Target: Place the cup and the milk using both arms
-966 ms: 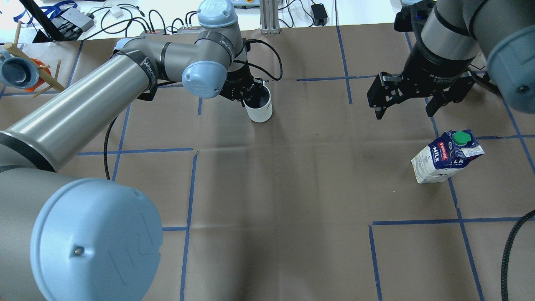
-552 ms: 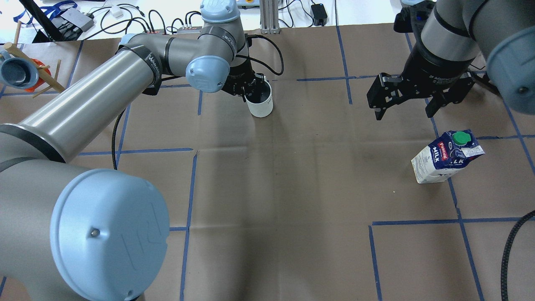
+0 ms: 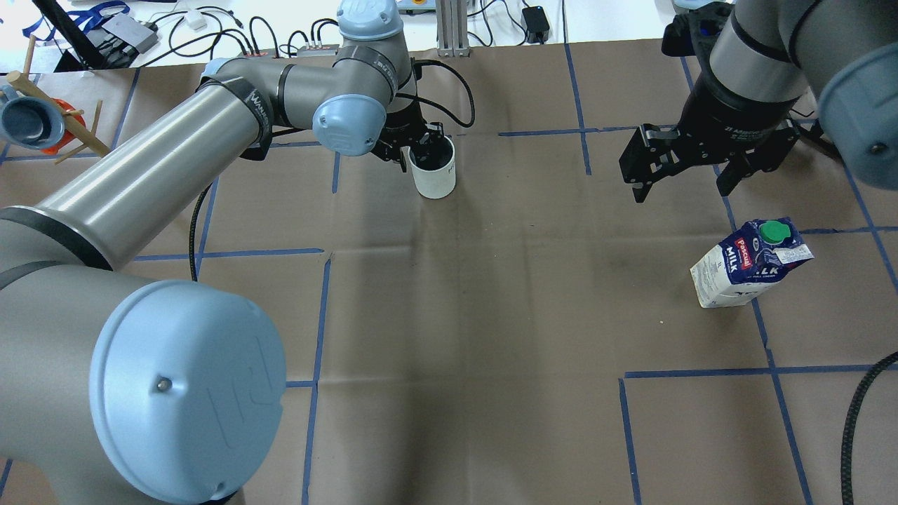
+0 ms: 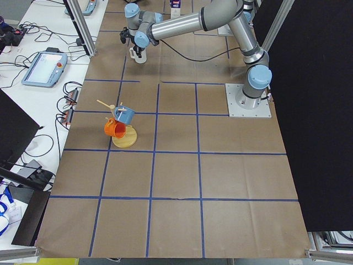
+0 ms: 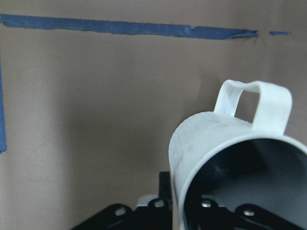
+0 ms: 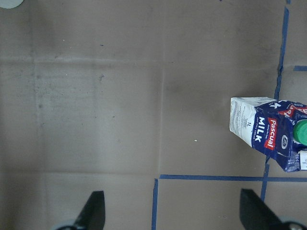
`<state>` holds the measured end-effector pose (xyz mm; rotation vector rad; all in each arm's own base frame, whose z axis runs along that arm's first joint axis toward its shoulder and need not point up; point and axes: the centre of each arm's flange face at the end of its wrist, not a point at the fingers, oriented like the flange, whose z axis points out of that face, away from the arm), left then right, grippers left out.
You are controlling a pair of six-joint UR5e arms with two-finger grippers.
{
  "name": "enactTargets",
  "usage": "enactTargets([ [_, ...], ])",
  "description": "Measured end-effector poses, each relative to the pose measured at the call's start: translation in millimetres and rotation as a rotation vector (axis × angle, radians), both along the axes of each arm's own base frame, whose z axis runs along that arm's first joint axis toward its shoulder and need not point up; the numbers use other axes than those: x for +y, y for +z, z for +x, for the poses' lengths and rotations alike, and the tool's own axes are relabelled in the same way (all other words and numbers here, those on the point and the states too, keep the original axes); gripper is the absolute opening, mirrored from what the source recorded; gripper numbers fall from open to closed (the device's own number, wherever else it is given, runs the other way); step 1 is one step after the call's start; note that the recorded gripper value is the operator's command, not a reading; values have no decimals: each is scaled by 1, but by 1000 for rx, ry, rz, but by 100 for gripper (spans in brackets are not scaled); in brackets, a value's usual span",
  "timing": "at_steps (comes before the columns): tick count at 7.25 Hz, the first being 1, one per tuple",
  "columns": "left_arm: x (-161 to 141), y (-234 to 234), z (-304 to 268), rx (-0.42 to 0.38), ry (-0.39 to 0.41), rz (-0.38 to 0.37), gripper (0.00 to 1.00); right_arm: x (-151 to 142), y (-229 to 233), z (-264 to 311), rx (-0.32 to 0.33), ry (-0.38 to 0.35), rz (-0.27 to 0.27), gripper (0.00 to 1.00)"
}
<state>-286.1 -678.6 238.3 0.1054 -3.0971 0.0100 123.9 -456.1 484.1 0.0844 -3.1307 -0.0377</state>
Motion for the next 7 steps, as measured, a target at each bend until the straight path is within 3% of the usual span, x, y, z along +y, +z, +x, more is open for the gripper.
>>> enactTargets([
  [2,8,21,2,-2,3,-6,100,-2,0,-11,3,9,2,100],
  [4,33,85,14,-7,4,9,100,2,2,-37,4,7,-3,100],
  [6,88,174,39,-44,-57,64,100,17,-7,-114,-4,34,-3,100],
  [7,131,217,57,-61,-90,100,100,26,-16,-152,-7,44,-15,100],
])
